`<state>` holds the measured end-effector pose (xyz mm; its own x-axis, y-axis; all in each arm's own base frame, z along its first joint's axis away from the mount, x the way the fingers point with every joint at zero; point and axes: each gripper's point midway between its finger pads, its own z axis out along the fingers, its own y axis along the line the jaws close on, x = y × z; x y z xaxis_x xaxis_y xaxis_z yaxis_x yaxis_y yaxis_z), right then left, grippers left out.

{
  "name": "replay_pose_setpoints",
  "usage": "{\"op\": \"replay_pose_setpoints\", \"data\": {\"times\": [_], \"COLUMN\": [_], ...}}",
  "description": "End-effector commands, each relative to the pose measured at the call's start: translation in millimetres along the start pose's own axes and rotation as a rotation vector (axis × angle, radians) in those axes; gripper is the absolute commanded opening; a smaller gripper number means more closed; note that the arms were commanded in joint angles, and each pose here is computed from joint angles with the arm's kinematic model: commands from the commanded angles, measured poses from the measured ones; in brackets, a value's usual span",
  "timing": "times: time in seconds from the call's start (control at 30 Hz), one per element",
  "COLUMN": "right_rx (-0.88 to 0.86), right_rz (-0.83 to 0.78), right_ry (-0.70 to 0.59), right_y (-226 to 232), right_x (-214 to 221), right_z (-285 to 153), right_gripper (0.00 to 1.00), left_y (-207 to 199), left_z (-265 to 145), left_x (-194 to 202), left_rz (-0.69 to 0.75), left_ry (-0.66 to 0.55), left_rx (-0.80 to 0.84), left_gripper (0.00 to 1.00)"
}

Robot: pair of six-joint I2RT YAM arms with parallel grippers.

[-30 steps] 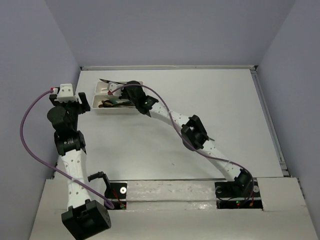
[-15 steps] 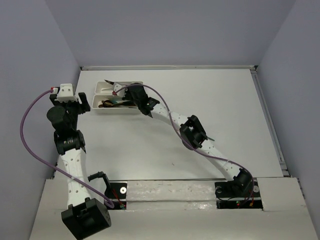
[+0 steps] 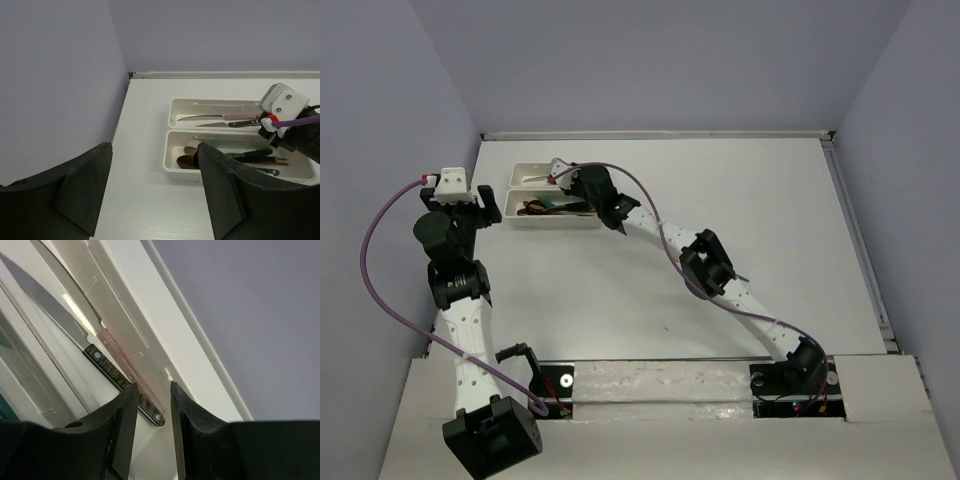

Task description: Sort the eating utensils into containers

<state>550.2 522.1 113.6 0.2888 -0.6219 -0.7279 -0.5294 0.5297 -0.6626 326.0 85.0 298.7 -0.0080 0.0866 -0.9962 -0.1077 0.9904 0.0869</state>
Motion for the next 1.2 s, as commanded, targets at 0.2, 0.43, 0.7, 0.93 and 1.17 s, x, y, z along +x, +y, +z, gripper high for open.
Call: {"op": "replay_pose_setpoints", "data": {"times": [0.2,0.43,0.7,0.93,1.17], "right_rx": [0.041,-0.110,-0.111,-0.202,-0.217], "right_rz": [0.202,0.366,0.654,0.673,0.691], "right_ry": [0.032,0.273,0.880,0.947,0.994], "right_y": [-59,-96,-63,-30,-15], "right_x": [-49,-41,124,147,159], "right_z": [-46,-200,-331,-365,-373], "right_gripper": [0.63,0.87,0.71,0.55,0.53], "left_y": [0,-3,-7,-9,-10], "left_z": [-3,-4,-5,-5,-5], "left_x": [-19,-20,-22,-21,-20], "left_rz": [0.017,0.019,0.019,0.018,0.015], "left_ry": [-0.060,-0.066,-0.072,-0.071,-0.069], "left_rx": [0.003,0.021,0.042,0.052,0.061], "left_gripper": [0.80,0.81,0.81,0.81,0.81]}}
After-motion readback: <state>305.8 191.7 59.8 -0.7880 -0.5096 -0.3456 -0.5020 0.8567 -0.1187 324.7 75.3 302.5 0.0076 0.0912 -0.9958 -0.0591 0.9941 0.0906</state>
